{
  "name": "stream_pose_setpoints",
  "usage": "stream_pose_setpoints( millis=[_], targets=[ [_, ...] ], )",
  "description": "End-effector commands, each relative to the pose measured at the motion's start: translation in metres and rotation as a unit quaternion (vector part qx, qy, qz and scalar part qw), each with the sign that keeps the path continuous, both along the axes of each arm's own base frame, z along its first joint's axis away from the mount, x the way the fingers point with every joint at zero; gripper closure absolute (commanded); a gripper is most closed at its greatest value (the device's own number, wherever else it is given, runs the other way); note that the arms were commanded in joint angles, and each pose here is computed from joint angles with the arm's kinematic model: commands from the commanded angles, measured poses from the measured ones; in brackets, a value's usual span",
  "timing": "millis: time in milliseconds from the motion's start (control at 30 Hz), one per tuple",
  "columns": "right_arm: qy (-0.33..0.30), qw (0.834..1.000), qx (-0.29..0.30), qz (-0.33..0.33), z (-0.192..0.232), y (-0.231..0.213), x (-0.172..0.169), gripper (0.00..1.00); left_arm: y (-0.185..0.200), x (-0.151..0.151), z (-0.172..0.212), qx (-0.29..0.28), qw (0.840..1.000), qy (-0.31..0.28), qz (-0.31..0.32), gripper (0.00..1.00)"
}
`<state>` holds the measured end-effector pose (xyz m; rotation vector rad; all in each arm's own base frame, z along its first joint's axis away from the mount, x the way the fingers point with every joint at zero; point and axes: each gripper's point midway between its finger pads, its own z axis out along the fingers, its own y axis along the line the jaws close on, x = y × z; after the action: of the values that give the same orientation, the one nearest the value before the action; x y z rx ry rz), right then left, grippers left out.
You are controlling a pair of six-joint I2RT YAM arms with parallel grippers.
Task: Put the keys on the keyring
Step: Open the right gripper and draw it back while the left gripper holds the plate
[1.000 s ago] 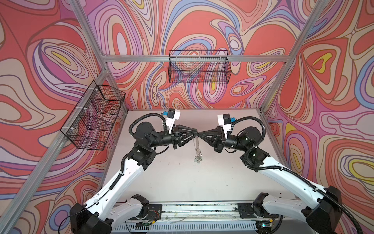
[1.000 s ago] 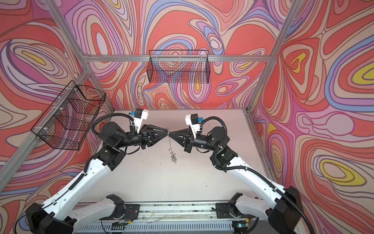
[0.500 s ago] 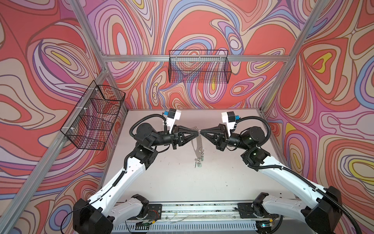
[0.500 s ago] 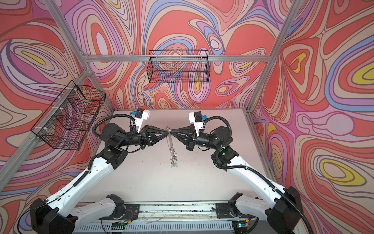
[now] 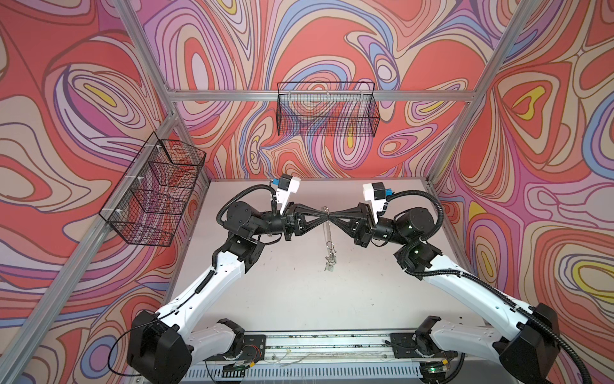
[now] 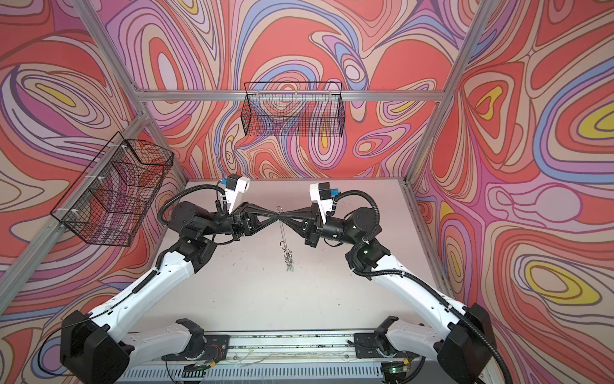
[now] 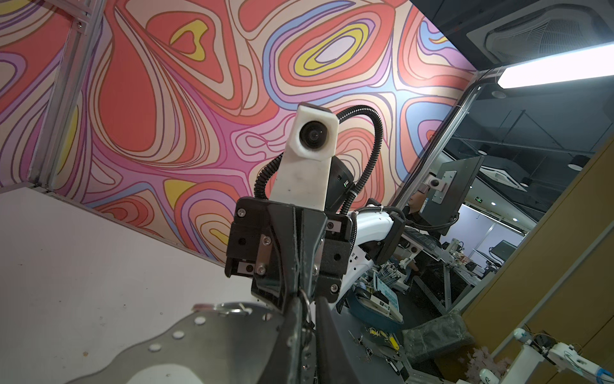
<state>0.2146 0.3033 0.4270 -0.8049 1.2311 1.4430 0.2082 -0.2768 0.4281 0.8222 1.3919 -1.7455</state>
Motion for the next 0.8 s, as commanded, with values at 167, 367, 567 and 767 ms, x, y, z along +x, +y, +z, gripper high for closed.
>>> stream_pose_setpoints(
  millis=[167, 367, 567, 767],
  targets=[
    [-0.006, 1.000, 0.008, -0.013, 0.006, -0.003, 0.004, 1.00, 0.004, -0.013, 0.007, -0.001, 0.999, -0.030, -0.013, 1.00],
    [-0.006, 1.000, 0.004, -0.015, 0.005, -0.004, 0.004, 1.00, 0.006, -0.001, -0.012, 0.054, 0.997, -0.031, 0.054, 1.00],
    [-0.005, 1.000, 0.001, -0.013, 0.003, -0.003, 0.004, 1.00, 0.010, 0.005, -0.018, 0.077, 0.992, -0.040, 0.093, 1.00],
    [0.001, 0.997, -0.009, -0.071, -0.003, -0.014, 0.013, 0.61, 0.013, 0.003, -0.014, 0.082, 0.990, -0.052, 0.101, 1.00]
  ],
)
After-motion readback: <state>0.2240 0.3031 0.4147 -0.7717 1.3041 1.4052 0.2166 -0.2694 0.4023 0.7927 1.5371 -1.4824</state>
